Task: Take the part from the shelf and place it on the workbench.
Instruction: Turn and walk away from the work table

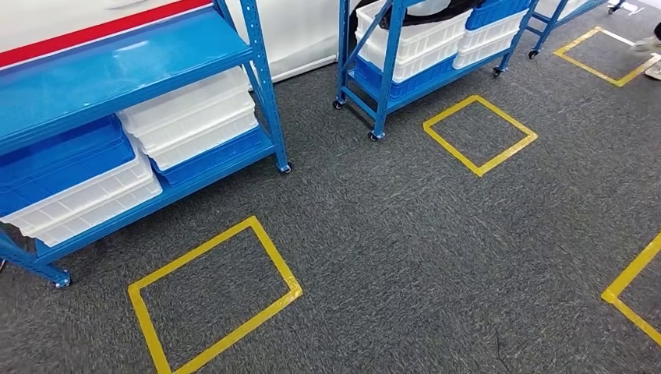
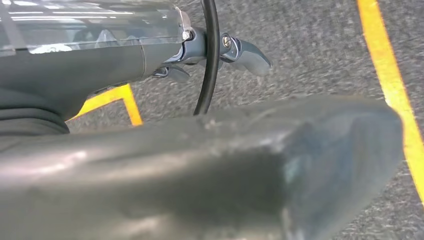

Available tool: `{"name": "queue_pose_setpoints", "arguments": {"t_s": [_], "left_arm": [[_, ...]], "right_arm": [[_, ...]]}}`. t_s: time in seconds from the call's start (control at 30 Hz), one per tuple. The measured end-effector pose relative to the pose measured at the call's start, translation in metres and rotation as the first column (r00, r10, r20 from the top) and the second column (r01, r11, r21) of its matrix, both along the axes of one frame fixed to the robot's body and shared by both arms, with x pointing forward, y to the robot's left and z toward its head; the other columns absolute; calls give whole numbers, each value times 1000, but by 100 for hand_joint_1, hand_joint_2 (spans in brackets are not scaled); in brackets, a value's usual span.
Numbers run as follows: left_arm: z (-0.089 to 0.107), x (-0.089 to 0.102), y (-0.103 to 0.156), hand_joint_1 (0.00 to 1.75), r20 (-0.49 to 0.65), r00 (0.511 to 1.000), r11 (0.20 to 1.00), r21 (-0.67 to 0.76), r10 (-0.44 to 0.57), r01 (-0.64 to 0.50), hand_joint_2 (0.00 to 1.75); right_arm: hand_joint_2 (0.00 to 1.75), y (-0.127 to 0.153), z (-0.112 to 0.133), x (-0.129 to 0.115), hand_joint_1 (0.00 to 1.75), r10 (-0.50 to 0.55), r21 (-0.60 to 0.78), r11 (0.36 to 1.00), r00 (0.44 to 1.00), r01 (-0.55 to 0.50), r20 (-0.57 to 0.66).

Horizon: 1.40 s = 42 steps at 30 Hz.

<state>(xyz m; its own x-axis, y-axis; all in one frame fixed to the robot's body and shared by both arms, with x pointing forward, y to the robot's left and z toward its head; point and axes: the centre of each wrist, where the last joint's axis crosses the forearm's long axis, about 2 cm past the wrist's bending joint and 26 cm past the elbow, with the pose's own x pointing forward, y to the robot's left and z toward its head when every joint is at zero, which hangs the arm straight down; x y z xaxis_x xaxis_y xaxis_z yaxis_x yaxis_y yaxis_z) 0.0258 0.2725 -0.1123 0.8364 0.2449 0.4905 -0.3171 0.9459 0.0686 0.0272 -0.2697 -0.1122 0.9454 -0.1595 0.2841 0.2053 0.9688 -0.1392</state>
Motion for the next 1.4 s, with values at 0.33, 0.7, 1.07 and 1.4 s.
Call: {"name": "queue_pose_setpoints", "arguments": {"t_s": [0.33,0.7,1.07,1.4], "left_arm": [[0,2,3,0,5,1000,1000,10,-24,24,0],[0,3,4,0,6,999,999,13,-32,31,0],[0,1,3,0,2,999,999,13,-42,42,0],[0,2,4,0,13,999,999,8,-50,50,0]], "right_arm": [[0,2,0,-4,0,-12,5,1000,1000,12,-8],[0,2,0,-5,0,-18,5,1000,1000,18,-9],[0,4,0,-6,0,-25,12,1000,1000,25,-12],[0,5,0,-5,0,-22,19,1000,1000,23,-9]]}}
